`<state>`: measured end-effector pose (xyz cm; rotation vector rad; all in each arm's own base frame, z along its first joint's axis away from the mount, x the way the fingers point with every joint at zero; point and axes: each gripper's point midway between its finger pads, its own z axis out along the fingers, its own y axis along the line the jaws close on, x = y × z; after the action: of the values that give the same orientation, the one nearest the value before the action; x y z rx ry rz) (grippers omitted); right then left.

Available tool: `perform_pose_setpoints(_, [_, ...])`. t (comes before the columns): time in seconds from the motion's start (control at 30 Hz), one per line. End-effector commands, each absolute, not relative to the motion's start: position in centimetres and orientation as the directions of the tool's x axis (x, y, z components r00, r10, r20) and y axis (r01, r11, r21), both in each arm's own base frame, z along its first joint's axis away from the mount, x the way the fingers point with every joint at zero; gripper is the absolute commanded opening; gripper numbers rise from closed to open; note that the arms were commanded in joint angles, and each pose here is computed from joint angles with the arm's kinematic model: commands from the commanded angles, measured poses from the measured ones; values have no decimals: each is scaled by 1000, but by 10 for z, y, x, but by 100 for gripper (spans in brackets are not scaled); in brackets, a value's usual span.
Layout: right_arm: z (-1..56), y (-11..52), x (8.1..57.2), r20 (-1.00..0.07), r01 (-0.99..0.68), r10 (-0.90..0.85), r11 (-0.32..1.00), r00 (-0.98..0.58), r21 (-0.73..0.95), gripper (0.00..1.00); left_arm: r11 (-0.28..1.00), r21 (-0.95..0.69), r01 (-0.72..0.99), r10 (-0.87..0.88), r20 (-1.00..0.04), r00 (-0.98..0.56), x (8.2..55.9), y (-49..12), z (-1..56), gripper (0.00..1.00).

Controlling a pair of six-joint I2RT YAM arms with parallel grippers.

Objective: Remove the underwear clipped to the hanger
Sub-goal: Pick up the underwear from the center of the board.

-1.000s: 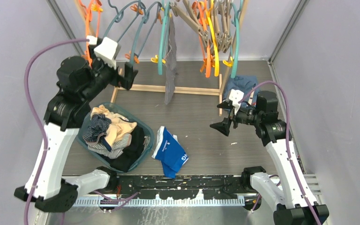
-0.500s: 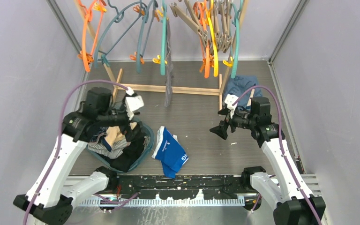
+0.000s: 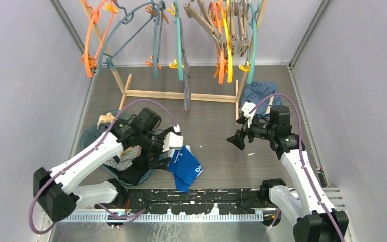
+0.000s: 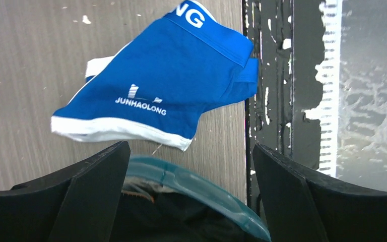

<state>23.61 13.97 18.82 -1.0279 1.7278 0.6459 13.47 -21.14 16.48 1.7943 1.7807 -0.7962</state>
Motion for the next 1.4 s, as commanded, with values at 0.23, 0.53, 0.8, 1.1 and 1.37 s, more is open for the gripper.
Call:
perform_pose_setpoints(0.23, [193, 136, 241, -932, -859, -345, 504, -107, -88, 100, -272, 32, 962, 785, -571, 241, 142, -264, 89, 93])
perform_pose_setpoints(0.53, [194, 136, 240, -932, -860, -348, 502, -99, -96, 100, -324, 10, 946, 837, -464, 292, 140, -271, 38, 88])
perform_pose_setpoints(0.8, [192, 137, 239, -931, -863, -349, 497, -105, -89, 100, -340, 37, 940, 852, -410, 324, 134, -261, 14, 69])
perform_pose_setpoints(1.1, [188, 136, 240, -928, -865, -354, 496, -114, -83, 100, -333, 95, 938, 843, -415, 342, 139, -260, 39, 25])
perform_pose_setpoints(1.37, [187, 135, 241, -926, -863, -360, 497, -113, -88, 100, -293, 212, 932, 792, -492, 361, 150, -271, 109, 0])
